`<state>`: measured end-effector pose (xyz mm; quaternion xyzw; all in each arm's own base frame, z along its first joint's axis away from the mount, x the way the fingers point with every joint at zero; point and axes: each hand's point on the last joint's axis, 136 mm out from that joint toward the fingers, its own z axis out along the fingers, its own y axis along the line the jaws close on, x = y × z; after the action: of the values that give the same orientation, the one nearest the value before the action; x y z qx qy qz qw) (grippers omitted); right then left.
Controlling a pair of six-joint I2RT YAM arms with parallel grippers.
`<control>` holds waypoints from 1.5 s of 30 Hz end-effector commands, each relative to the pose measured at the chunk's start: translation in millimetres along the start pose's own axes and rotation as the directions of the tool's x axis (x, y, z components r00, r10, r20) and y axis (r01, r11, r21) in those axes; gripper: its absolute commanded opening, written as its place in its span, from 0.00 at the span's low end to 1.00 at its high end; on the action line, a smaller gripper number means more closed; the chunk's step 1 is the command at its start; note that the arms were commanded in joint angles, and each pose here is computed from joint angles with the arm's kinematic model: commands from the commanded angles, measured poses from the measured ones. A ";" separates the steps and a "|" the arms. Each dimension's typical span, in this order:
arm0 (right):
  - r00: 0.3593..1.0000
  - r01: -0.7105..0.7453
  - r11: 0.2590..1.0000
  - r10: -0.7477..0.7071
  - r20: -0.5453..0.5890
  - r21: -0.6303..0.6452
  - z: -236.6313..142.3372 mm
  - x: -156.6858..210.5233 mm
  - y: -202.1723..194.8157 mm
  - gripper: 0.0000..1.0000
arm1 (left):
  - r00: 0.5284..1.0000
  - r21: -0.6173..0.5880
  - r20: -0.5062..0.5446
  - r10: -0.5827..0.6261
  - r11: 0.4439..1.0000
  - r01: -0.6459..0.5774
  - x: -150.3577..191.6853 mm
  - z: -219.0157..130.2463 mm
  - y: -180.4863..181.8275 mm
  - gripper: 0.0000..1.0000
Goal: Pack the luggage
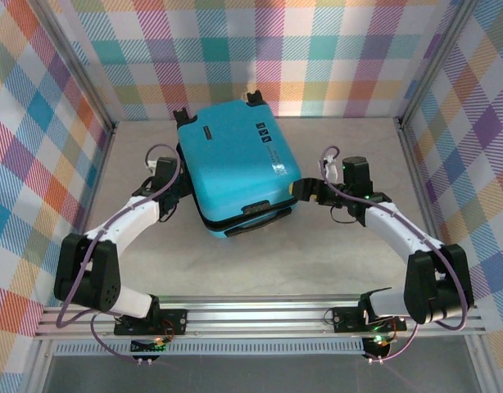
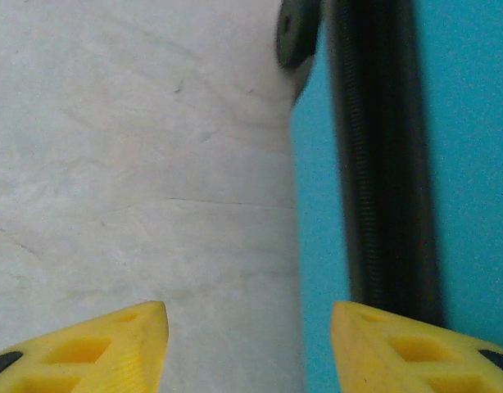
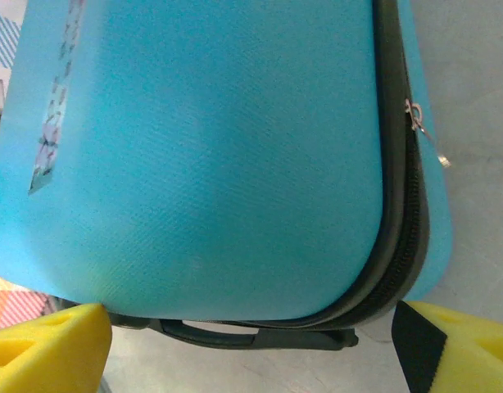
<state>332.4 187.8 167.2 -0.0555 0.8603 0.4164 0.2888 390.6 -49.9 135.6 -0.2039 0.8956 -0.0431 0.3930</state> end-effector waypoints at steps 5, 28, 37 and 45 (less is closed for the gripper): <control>1.000 0.006 1.000 -0.006 -0.002 -0.007 15.2 -15.3 -9.8 0.88 | 0.999 0.141 -0.027 -0.031 0.989 0.034 -4.4 -28.5 -24.7 0.55; 0.991 0.116 0.993 -0.116 0.069 -0.001 11.6 -88.7 10.3 0.99 | 0.998 0.338 -0.052 -0.031 0.940 0.047 -36.3 -70.4 -71.5 0.64; 0.992 0.123 0.992 -0.123 0.005 -0.039 34.0 -100.0 4.3 1.00 | 0.991 0.442 -0.133 -0.021 0.894 0.078 -24.4 -74.6 -92.3 0.67; 0.992 0.125 0.988 -0.127 -0.014 -0.094 38.3 -92.8 7.6 0.99 | 0.990 0.541 -0.142 -0.011 0.837 0.086 -20.1 -82.6 -111.1 0.71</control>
<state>429.4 199.6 198.9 -0.1043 0.8490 0.4150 0.3101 381.4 -123.8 211.6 -0.1388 0.8848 -0.2563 0.3636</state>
